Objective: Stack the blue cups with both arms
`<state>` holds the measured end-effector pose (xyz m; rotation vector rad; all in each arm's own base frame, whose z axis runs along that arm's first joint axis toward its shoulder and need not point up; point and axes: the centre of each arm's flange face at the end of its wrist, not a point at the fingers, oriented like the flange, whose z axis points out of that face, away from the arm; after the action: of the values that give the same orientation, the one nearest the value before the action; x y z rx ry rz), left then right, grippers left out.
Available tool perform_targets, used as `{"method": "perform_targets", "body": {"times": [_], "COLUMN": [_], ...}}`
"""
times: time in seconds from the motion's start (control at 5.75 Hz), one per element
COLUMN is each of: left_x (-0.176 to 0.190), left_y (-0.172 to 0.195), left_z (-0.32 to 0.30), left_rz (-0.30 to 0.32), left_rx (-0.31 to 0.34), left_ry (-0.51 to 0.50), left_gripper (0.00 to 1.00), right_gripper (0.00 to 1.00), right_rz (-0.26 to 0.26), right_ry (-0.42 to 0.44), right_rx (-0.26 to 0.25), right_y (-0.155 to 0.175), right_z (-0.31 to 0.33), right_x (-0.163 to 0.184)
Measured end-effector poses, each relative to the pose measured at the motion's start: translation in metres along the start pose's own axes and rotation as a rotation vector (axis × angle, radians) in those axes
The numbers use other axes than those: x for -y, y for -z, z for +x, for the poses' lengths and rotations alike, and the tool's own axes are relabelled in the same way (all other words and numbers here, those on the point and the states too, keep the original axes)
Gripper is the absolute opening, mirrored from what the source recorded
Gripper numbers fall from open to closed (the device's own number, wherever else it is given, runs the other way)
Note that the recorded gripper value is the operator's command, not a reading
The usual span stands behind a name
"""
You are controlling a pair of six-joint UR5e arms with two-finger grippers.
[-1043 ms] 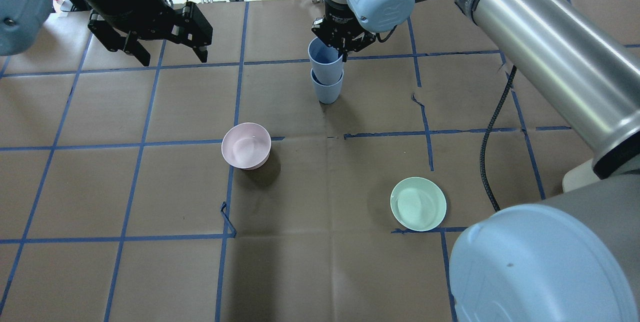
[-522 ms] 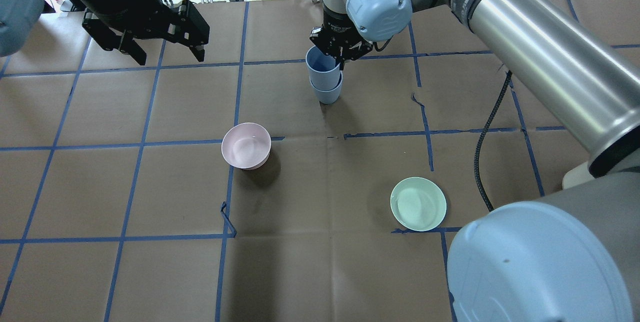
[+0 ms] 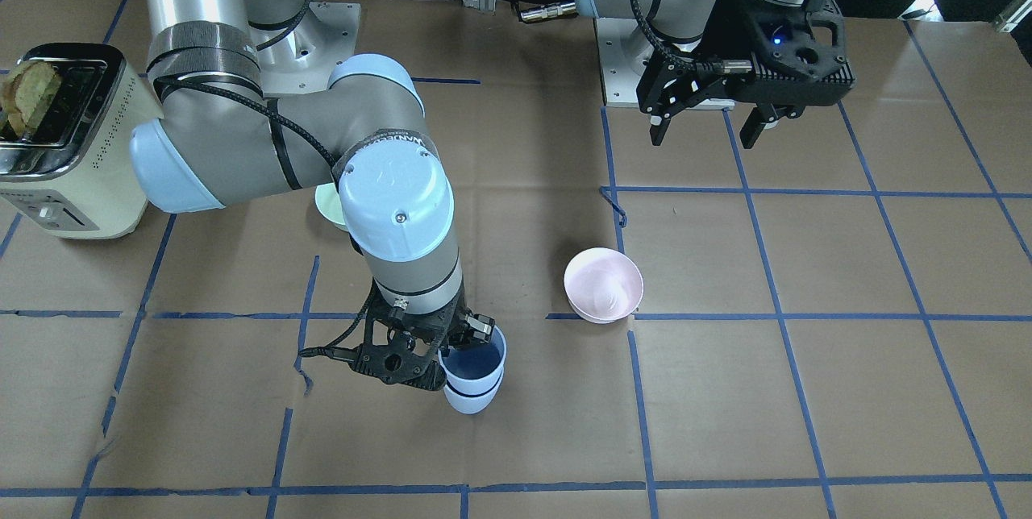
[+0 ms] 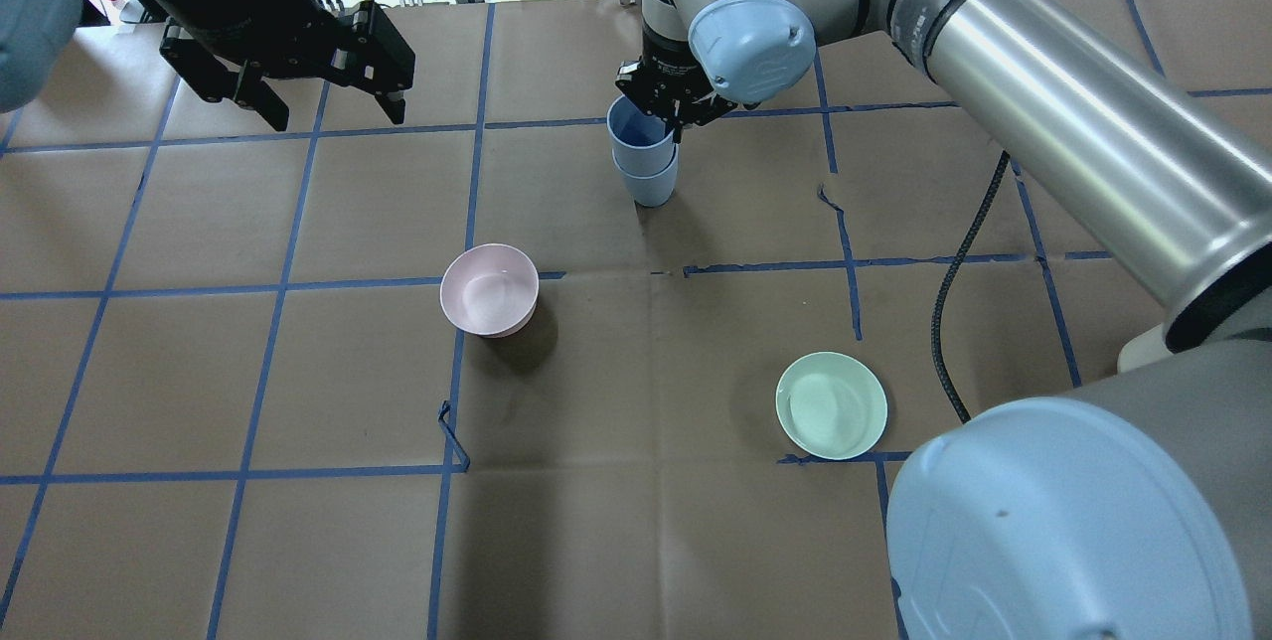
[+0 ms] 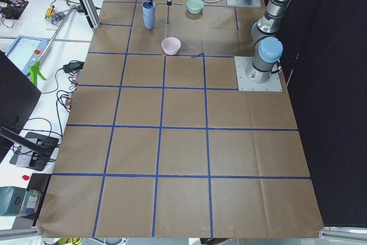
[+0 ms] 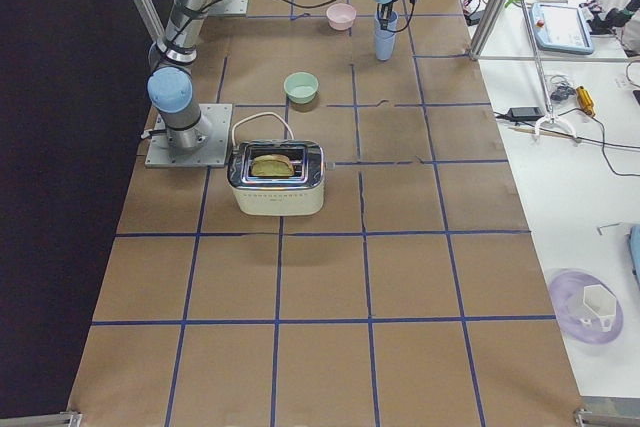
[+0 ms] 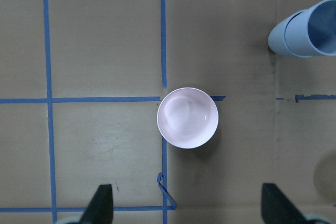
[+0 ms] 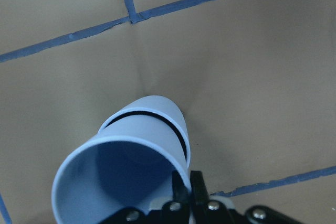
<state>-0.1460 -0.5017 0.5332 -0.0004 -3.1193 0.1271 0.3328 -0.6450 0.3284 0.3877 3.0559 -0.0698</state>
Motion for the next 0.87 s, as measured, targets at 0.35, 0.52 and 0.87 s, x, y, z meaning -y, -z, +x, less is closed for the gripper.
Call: {"method": "perform_targets", "body": {"times": [0.35,0.52,0.87], "left_x": [0.000,0.000,0.000], "left_y": [0.000,0.000,0.000], "left_z": [0.001,0.000,0.000], "left_rz": [0.000,-0.001,-0.001], "left_rx": [-0.006,-0.006,-0.003], "left_ry": [0.000,0.001,0.002], "left_gripper": [0.99,0.99,0.99], "right_gripper": [1.00,1.00,1.00], "right_rz": [0.018,0.027,0.042], "right_ry": [0.002,-0.003,-0.018], "right_rx": [0.008,0.012,0.009], "right_y": [0.002,0.008,0.058], "right_z": [0.000,0.001,0.020], "right_x": [0.002,0.004,0.006]}}
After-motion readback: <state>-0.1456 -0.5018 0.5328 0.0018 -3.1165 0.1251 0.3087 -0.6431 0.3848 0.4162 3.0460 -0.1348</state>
